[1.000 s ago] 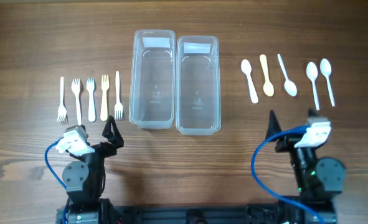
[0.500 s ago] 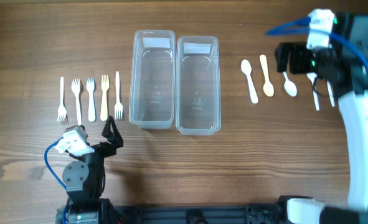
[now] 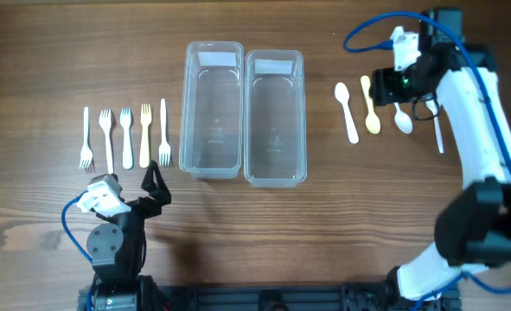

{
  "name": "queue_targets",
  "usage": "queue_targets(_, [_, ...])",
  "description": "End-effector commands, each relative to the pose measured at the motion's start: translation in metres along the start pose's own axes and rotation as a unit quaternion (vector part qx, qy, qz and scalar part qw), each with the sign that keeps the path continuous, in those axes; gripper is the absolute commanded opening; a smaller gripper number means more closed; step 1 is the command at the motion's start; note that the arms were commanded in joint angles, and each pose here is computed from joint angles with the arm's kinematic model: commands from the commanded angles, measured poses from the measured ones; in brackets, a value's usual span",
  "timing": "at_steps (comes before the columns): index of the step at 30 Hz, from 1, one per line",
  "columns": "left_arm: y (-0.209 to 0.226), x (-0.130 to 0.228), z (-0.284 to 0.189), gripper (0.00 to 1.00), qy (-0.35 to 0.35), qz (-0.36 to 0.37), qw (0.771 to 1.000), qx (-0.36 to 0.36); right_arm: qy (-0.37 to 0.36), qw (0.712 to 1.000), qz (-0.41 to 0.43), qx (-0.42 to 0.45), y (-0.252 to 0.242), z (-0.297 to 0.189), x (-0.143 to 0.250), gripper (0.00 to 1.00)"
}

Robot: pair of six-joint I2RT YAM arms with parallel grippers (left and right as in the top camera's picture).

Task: Pack container
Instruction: 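Reach right gripper to the yellow spoon and grasp its handle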

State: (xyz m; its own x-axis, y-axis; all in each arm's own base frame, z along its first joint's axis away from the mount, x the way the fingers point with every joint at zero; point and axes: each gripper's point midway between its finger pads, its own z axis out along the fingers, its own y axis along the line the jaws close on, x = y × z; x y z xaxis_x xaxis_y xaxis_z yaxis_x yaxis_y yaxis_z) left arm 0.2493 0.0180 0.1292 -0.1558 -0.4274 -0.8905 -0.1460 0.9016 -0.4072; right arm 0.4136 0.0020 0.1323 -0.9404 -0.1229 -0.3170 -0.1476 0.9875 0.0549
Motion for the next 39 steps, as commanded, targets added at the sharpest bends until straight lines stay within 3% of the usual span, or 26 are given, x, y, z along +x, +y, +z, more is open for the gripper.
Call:
queue_targets(1, [0.002,0.002,0.000,1.00,0.001,-0.008,1.000,-0.003,0.034,0.999,-0.005,-0.001,-0.006,0.031,0.004,0.67])
queue_targets(3, [0.002,0.002,0.000,1.00,0.001,-0.008,1.000,-0.003,0.064,0.998,-0.002,-0.006,-0.007,0.061,0.012,0.66])
queue_targets(9, [0.002,0.002,0.000,1.00,0.001,-0.008,1.000,-0.003,0.076,0.997,-0.001,-0.009,-0.010,0.086,0.014,0.62])
queue_targets(39, [0.002,0.002,0.000,1.00,0.001,-0.008,1.000,-0.003,0.051,0.999,-0.013,0.013,-0.020,0.139,0.032,0.56])
